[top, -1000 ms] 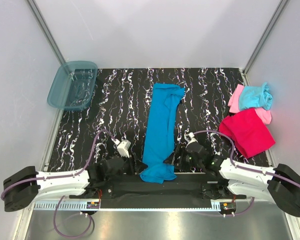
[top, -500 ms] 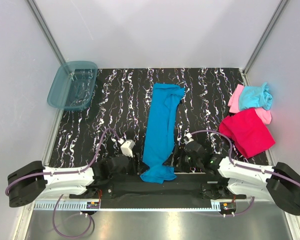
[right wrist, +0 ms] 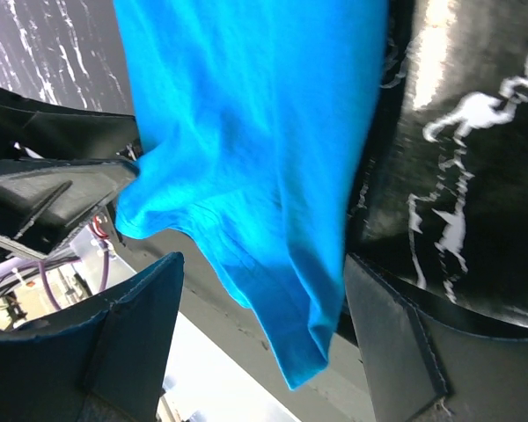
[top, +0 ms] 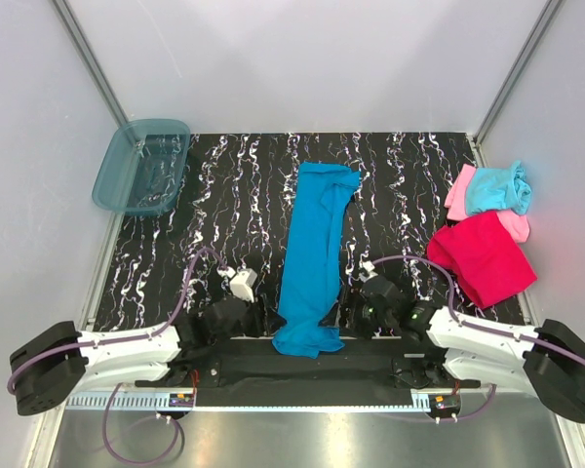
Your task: Fold and stack the t-shirts
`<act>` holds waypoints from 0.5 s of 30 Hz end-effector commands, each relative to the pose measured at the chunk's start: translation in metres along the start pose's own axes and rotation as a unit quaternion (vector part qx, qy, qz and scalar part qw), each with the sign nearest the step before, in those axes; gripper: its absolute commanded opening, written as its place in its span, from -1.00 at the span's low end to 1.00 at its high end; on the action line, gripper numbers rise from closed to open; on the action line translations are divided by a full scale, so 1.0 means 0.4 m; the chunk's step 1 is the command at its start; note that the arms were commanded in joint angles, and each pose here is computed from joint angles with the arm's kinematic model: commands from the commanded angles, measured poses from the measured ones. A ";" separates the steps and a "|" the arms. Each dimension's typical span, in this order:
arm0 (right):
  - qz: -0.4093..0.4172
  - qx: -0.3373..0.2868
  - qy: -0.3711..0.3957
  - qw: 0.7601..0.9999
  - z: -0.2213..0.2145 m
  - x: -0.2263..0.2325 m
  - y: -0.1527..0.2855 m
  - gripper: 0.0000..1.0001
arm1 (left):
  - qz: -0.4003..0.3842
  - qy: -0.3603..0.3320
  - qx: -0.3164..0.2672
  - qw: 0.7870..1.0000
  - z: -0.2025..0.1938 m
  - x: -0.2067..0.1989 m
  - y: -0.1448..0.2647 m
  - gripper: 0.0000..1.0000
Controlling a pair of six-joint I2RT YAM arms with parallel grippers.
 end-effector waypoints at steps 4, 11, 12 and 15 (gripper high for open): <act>-0.040 0.012 0.001 0.999 -0.004 -0.044 -0.040 0.60 | -0.021 -0.003 0.009 1.000 -0.004 -0.016 -0.012 0.00; -0.042 0.011 0.011 0.999 0.009 -0.025 -0.075 0.56 | -0.021 -0.006 0.014 1.000 0.002 -0.027 -0.022 -0.06; -0.065 0.001 0.019 0.998 0.016 -0.040 -0.066 0.56 | -0.018 -0.007 0.011 1.000 0.005 -0.025 -0.021 -0.06; -0.063 -0.064 0.040 0.995 0.070 0.006 -0.037 0.60 | 0.013 -0.014 -0.009 1.000 0.038 -0.018 -0.020 0.10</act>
Point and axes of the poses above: each gripper's point midway between its finger pads, its own y axis back along the fingers, its own x axis along the line the jaws close on, z = x × y, the point moved 3 cm from there along y, back along the fingers, and after that the axes turned 11 degrees about -y, right-handed, at the moved point
